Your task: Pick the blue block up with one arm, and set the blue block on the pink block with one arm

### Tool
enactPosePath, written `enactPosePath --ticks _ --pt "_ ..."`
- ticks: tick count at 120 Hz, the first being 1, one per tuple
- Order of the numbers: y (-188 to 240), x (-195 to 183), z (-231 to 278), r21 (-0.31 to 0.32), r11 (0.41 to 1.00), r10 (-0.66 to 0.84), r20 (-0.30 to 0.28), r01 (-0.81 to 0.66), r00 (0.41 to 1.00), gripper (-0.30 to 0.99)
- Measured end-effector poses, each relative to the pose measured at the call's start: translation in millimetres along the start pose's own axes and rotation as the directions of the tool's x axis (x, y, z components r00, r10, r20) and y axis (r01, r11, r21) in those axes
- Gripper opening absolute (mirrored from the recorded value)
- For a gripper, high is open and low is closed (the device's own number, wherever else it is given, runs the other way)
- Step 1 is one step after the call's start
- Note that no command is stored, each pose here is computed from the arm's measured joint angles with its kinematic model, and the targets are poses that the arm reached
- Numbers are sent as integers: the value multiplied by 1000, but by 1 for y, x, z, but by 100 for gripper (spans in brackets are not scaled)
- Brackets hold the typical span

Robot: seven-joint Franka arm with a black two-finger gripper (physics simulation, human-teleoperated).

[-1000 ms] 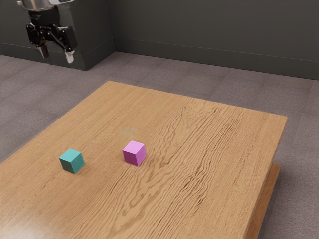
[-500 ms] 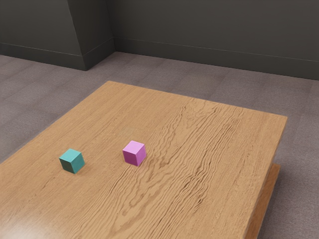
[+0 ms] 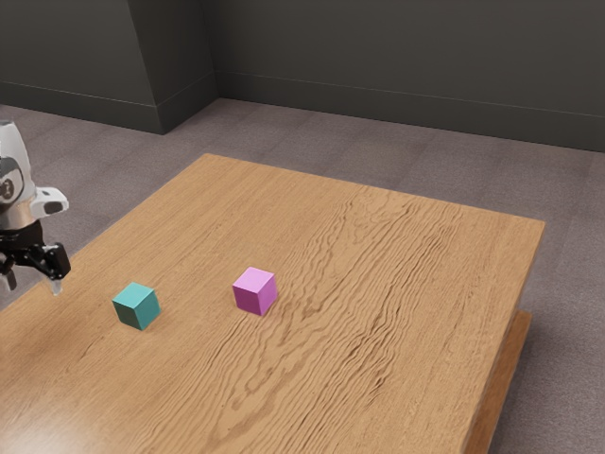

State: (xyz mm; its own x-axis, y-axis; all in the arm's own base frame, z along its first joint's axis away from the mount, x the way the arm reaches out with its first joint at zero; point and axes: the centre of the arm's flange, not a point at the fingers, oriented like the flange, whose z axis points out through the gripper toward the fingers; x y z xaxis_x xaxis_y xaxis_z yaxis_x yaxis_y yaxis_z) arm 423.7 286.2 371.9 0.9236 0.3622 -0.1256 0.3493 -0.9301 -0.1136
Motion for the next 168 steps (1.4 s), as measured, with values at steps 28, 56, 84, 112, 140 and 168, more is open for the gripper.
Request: enactPosePath --ticks 28,56,84,112,140,168 --pt "39 16 9 -160 987 7 -54 -15 999 69" --pt "141 16 13 -139 944 298 -27 -299 954 69" --pt "108 26 24 -104 920 373 -68 -378 925 69" --pt "107 41 38 -53 877 468 -138 -478 873 69" --pt "121 58 37 -36 843 518 -215 -537 828 69" --pt "134 63 43 -102 866 455 -247 -490 856 69"
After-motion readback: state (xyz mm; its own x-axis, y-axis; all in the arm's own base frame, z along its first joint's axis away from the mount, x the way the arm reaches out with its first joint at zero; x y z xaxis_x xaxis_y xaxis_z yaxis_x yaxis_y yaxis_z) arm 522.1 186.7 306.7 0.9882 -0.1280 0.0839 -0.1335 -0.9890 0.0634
